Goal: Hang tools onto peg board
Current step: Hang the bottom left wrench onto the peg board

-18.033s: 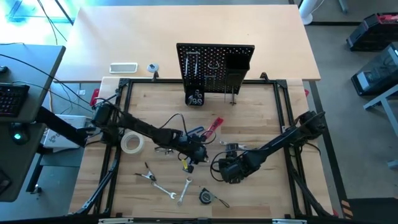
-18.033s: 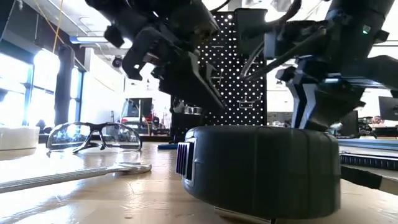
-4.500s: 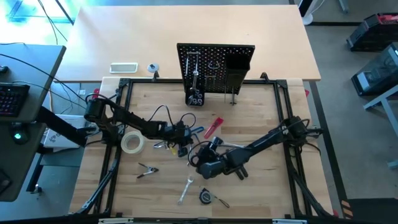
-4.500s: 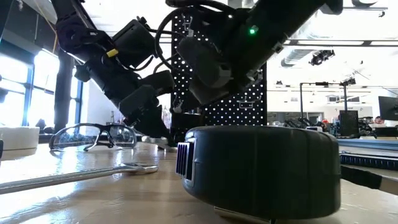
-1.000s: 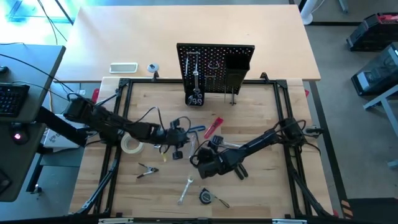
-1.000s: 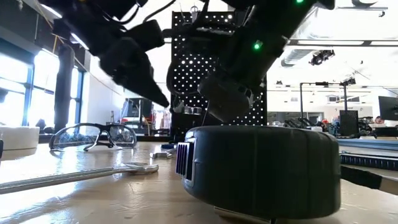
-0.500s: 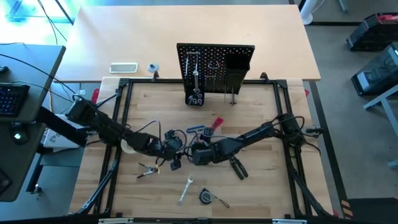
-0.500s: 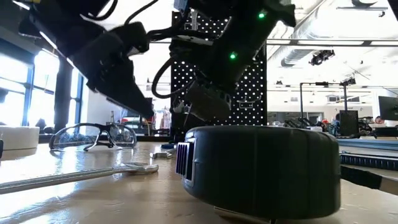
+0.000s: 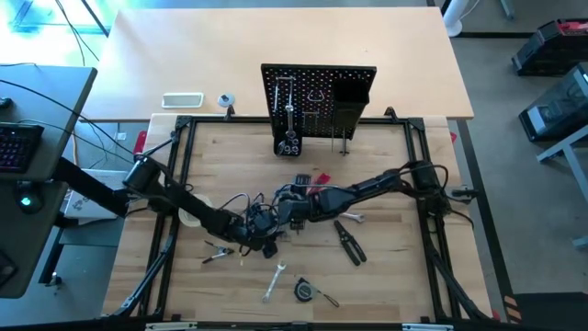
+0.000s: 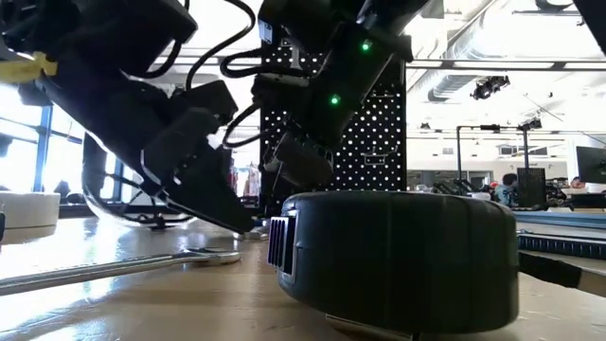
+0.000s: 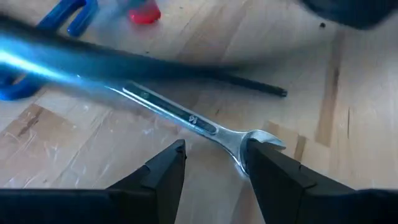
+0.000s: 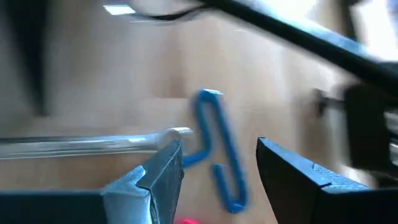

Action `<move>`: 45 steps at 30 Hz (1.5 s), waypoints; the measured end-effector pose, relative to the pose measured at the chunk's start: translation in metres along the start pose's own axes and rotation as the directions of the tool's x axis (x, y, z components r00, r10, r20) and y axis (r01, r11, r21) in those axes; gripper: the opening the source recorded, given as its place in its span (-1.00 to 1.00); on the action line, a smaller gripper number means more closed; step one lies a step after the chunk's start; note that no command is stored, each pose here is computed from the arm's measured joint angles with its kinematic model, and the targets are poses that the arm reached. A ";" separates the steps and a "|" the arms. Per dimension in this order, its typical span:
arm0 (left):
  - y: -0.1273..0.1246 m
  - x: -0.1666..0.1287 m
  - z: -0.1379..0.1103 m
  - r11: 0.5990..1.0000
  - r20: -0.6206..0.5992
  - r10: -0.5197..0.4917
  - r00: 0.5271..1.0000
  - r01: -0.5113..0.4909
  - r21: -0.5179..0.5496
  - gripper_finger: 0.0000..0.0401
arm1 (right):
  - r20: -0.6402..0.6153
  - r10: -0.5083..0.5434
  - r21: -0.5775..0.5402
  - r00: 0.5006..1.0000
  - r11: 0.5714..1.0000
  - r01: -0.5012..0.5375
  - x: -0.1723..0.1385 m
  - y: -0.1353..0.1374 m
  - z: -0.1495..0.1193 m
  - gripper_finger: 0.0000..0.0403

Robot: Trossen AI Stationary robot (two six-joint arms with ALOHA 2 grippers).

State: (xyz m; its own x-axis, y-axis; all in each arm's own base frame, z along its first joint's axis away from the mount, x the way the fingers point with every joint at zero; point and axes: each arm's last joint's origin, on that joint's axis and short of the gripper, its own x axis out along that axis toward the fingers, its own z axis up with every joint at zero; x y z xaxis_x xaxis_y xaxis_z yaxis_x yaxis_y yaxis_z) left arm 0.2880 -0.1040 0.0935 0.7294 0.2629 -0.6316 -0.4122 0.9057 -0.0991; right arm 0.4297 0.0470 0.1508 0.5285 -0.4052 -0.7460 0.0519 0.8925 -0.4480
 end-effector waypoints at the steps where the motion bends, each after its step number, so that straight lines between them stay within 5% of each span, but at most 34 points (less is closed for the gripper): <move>1: 0.000 0.001 0.000 1.000 0.004 -0.002 1.000 0.002 -0.004 -0.18 | 0.008 0.074 -0.010 0.997 0.997 -0.074 0.001 0.000 0.000 -0.02; 5: -0.001 0.002 0.000 1.000 0.012 -0.009 1.000 0.009 -0.011 -0.18 | 0.054 0.213 -0.009 0.976 0.977 -0.213 0.007 0.001 -0.003 -0.02; 10: -0.001 0.002 -0.001 1.000 -0.004 -0.010 1.000 0.010 -0.003 -0.18 | 0.031 0.112 0.005 0.993 0.994 -0.112 0.015 0.000 -0.016 -0.02; 19: 0.001 -0.001 -0.005 0.998 -0.105 -0.041 0.994 0.046 0.044 -0.18 | 0.034 0.104 0.005 0.994 0.995 -0.104 0.019 -0.003 -0.020 -0.02; 34: 0.018 -0.038 0.005 0.990 -0.257 0.023 0.966 0.015 0.143 -0.18 | 0.068 0.102 -0.017 0.992 0.995 -0.101 -0.011 -0.008 -0.010 -0.02; 45: 0.021 -0.051 0.013 0.988 -0.245 0.031 0.969 0.007 0.152 -0.18 | 0.088 0.184 0.043 0.979 0.981 -0.189 -0.006 -0.013 -0.012 -0.02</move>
State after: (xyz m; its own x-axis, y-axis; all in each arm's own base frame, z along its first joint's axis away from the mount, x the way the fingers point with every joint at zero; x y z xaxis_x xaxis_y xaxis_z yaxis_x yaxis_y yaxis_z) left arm 0.2493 -0.0936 0.1335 0.5603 0.2008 -0.8036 -0.3188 0.9477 0.0145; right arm 0.4161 0.0350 0.1553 0.6012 -0.2146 -0.7697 -0.0121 0.9607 -0.2773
